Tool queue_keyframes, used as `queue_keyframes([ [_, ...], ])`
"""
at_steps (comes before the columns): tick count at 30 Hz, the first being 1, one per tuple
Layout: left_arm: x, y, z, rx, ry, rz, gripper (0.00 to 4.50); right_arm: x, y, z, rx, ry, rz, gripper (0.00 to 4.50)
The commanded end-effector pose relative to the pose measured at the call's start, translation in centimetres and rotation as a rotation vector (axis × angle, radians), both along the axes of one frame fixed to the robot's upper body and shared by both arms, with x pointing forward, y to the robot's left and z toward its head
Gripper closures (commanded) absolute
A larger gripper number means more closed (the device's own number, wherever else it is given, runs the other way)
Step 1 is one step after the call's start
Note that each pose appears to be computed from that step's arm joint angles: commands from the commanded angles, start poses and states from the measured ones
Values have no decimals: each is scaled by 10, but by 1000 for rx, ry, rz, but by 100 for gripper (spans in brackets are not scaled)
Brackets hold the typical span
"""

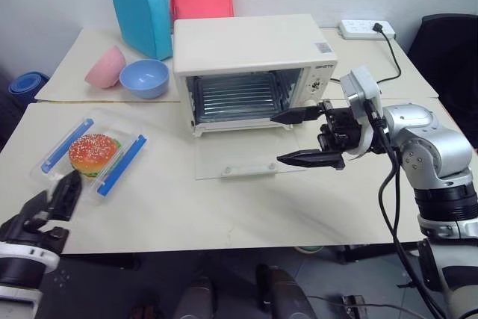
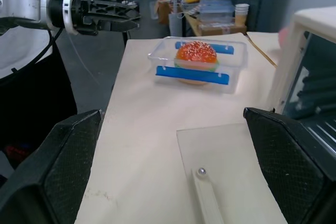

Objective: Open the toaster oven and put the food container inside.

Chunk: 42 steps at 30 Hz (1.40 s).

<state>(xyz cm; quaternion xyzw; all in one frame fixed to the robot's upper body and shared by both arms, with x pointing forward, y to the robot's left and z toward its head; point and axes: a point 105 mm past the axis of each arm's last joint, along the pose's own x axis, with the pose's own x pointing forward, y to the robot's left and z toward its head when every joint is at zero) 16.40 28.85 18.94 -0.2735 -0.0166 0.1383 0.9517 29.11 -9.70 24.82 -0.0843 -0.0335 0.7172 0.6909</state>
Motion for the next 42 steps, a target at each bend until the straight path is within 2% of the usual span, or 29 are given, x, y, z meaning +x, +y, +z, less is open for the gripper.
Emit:
queue_keyframes([
  [1,-6,20,-7,-59,52,139,1,-3,1,7,14,-38,23,0],
  [3,-5,32,-16,-93,97,189,1,-5,1,7,17,-37,25,0],
  [6,8,43,-24,-128,160,224,1,-7,1,8,28,-32,20,0],
  [11,24,60,-35,-266,219,318,1,-9,-3,8,36,-29,-16,0],
  [16,48,66,-36,-247,275,287,1,-14,-6,6,45,-23,-43,0],
  [19,60,65,-44,-377,310,292,1,-16,-7,8,63,-16,-65,0],
  [23,67,68,-52,-432,368,311,92,-19,-8,6,69,-15,-96,0],
  [27,68,69,-50,-441,373,320,230,-20,-12,7,71,-15,-118,0],
  [30,68,70,-52,-456,388,333,316,-21,-13,8,70,-20,-127,0],
  [34,73,72,-47,-386,420,292,422,-23,-16,11,75,-12,-139,0],
  [36,79,70,-39,-291,430,228,441,-23,-19,11,78,30,-147,0],
  [39,87,65,-26,-147,433,106,441,-27,-24,9,70,70,-145,0],
  [42,93,48,-12,-46,409,-64,441,-27,-27,8,55,28,-186,0],
])
